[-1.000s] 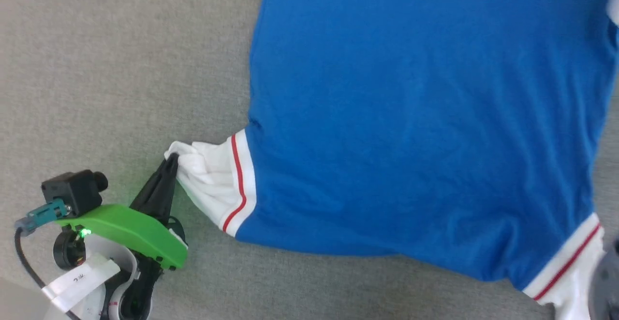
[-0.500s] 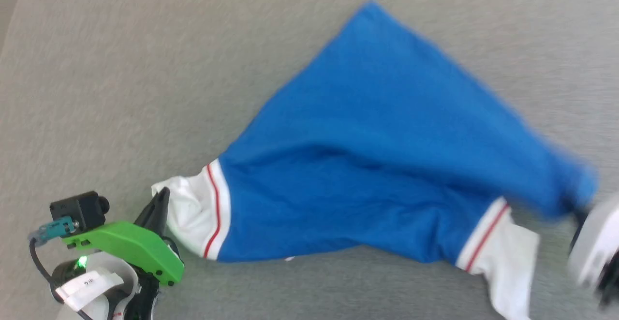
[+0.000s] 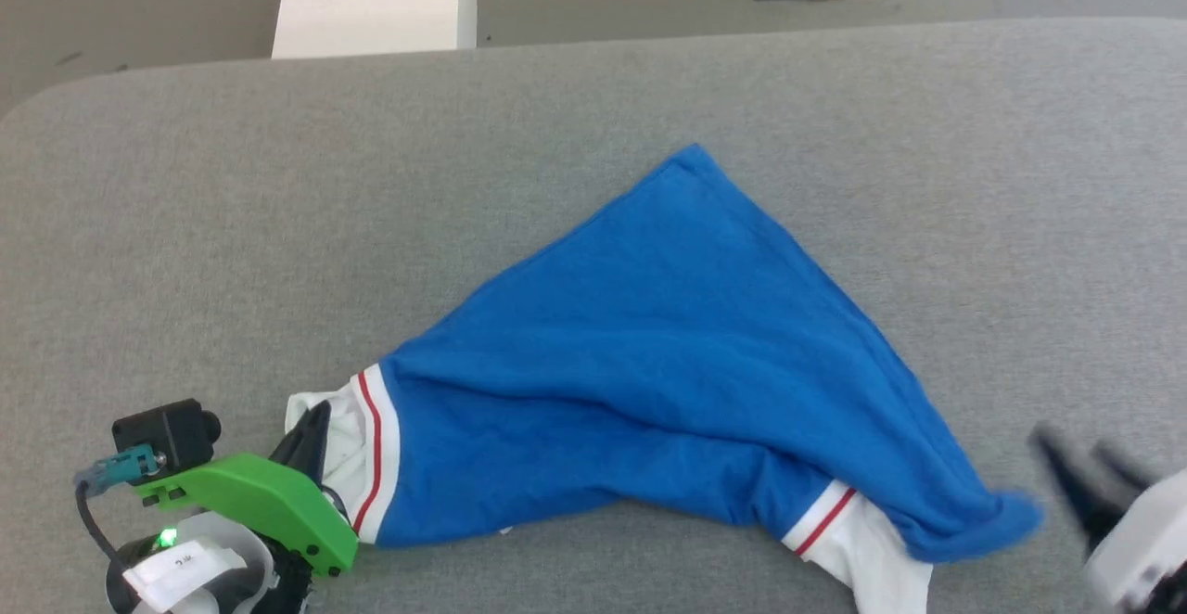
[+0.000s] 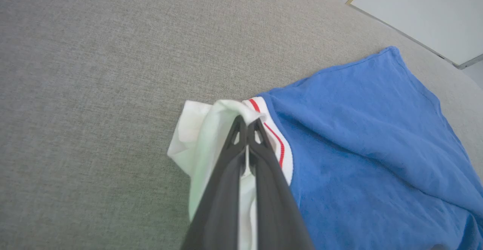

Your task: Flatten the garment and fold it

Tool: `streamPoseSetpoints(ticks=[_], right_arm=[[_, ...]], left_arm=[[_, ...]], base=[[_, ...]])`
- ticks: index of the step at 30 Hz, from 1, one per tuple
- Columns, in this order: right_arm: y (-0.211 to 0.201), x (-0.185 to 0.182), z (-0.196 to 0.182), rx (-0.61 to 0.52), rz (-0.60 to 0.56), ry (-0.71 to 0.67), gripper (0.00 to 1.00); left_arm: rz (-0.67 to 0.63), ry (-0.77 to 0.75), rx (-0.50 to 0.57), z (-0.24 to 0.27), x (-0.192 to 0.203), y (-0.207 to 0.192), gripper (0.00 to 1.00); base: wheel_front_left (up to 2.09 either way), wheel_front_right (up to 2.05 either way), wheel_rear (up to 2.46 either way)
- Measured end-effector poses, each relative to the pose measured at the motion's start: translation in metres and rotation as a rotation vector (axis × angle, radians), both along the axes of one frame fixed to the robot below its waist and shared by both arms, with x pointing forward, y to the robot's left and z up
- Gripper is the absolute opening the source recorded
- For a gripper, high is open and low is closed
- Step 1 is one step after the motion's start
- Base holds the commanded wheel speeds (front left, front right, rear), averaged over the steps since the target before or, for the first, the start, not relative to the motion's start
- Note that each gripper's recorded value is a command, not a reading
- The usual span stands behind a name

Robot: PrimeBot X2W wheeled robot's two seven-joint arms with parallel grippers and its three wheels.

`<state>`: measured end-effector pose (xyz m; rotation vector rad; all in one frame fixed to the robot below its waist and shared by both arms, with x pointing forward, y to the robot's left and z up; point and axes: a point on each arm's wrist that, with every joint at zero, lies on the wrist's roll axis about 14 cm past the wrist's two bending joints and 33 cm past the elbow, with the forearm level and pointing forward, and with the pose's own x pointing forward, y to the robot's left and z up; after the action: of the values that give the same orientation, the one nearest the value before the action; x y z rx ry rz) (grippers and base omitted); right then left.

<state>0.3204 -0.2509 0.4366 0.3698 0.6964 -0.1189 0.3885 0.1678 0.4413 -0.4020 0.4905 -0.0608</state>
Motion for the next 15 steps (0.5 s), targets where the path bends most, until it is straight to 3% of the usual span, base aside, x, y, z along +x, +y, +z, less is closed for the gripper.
streamPoseSetpoints(ticks=[3,7,11,15], right_arm=[[-0.015,0.033,0.05,-0.072,-0.035,-0.2,1.0],[-0.004,0.081,0.104,-0.145,0.018,-0.38,1.0],[0.028,0.132,0.119,-0.186,0.132,-0.401,1.0],[0.073,0.176,0.096,-0.205,0.275,-0.293,1.0]], left_arm=[[0.003,-0.014,0.001,0.005,0.001,0.001,0.0],[0.007,-0.017,0.004,0.005,0.002,0.002,0.0],[0.007,-0.022,0.001,0.006,0.006,0.002,0.0],[0.01,-0.018,-0.002,0.001,0.011,0.004,0.0]], base=[[0.0,0.0,0.0],[0.0,0.0,0.0],[0.0,0.0,0.0],[0.0,0.0,0.0]])
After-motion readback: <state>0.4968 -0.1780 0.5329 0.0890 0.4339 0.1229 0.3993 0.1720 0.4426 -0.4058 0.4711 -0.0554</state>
